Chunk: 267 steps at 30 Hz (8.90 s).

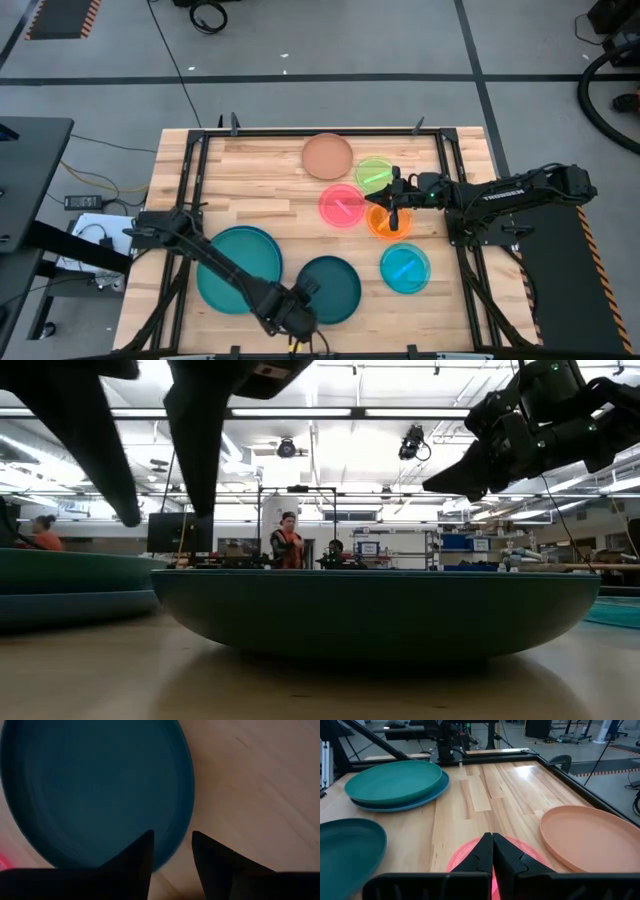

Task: Stack plastic plates
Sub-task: Stack the dark green plate on top of the green plate, then stack the orange plate on top of the dark green plate

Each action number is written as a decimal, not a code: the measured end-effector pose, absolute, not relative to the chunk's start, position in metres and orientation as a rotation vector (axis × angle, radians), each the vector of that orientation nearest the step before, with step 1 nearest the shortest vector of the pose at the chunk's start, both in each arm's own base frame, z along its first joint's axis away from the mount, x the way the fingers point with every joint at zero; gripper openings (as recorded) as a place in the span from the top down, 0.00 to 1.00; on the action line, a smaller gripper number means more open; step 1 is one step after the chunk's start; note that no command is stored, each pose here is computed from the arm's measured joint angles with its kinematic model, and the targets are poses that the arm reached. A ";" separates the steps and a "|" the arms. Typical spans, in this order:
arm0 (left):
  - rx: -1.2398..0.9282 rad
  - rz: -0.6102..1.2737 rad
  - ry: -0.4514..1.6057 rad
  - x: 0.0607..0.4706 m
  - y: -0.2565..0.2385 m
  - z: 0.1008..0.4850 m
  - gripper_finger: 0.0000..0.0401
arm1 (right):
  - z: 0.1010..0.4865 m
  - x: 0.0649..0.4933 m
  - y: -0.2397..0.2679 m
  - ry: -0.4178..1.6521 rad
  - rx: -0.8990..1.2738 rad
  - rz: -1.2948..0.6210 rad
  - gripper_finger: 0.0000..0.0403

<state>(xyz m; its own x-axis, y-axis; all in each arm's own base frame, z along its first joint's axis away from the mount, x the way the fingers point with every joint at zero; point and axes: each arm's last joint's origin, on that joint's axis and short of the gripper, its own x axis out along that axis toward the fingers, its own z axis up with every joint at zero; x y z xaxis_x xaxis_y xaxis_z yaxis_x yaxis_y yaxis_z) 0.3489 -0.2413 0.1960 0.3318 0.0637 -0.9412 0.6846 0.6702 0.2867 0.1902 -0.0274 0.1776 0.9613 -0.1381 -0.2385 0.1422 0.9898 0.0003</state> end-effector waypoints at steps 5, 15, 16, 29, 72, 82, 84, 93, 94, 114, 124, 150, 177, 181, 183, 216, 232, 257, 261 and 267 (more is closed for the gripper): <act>0.781 -0.501 1.174 0.348 -0.239 0.182 0.65 | 0.177 0.190 -0.027 0.245 0.018 -0.142 0.97; 0.850 -0.546 1.175 0.352 -0.238 0.166 0.65 | 0.177 0.190 -0.027 0.245 0.018 -0.141 0.97; 0.860 -0.554 1.178 0.352 -0.237 0.164 0.66 | 0.177 0.190 -0.027 0.245 0.018 -0.141 0.97; 0.928 -0.579 1.199 0.353 -0.238 0.155 0.97 | 0.177 0.190 -0.027 0.244 0.017 -0.137 0.97; 0.723 -0.130 1.319 0.324 -0.236 0.254 0.97 | 0.177 0.191 -0.024 0.246 0.014 -0.124 0.97; 0.675 -0.032 1.386 0.300 -0.248 0.254 0.97 | 0.177 0.191 -0.024 0.244 0.013 -0.124 0.97; 0.671 -0.014 1.399 0.296 -0.250 0.255 0.97 | 0.177 0.191 -0.024 0.243 0.013 -0.124 0.97; 0.646 0.038 1.417 0.281 -0.252 0.264 0.97 | 0.179 0.191 -0.024 0.228 0.007 -0.124 0.97; 0.634 0.046 1.410 0.279 -0.251 0.267 0.97 | 0.179 0.191 -0.024 0.228 0.005 -0.124 0.97; 0.472 0.139 1.416 0.250 -0.245 0.273 0.97 | 0.179 0.191 -0.024 0.228 -0.006 -0.122 0.97; 0.353 0.147 1.392 0.230 -0.240 0.262 0.97 | 0.179 0.191 -0.024 0.226 -0.007 -0.122 0.97; -0.041 0.101 1.523 0.220 -0.229 0.213 0.97 | 0.179 0.191 -0.024 0.233 -0.005 -0.122 0.97; -0.135 0.156 1.506 0.228 -0.225 0.213 0.71 | 0.178 0.191 -0.024 0.238 -0.005 -0.122 0.97; -0.133 0.117 1.482 0.239 -0.219 0.213 0.71 | 0.178 0.191 -0.024 0.237 -0.005 -0.122 0.97; -0.132 0.096 1.466 0.246 -0.214 0.214 0.71 | 0.178 0.191 -0.024 0.237 -0.005 -0.122 0.97; 0.333 -0.224 1.108 0.344 -0.100 0.222 0.71 | 0.179 0.191 -0.020 0.228 0.177 0.000 0.97; 0.378 -0.096 1.116 0.361 0.003 0.224 0.71 | 0.178 0.192 0.015 0.252 0.187 0.088 0.97; 0.358 0.042 1.243 0.361 0.126 0.176 0.71 | 0.171 0.185 0.040 0.315 0.150 0.027 0.97; 0.365 0.048 1.235 0.364 0.137 0.175 0.71 | 0.171 0.185 0.040 0.313 0.140 0.015 0.97; 0.414 0.041 1.208 0.366 0.147 0.181 0.71 | 0.171 0.185 0.040 0.314 0.137 0.014 0.97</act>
<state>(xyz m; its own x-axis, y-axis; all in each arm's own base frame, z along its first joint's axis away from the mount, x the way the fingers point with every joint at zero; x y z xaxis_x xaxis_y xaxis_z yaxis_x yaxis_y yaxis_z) 0.3655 0.1466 0.1811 0.3639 0.2482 -0.8978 0.1872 0.9247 0.3316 0.1854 0.0397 0.1707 0.9512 0.0348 -0.3065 0.0076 0.9906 0.1364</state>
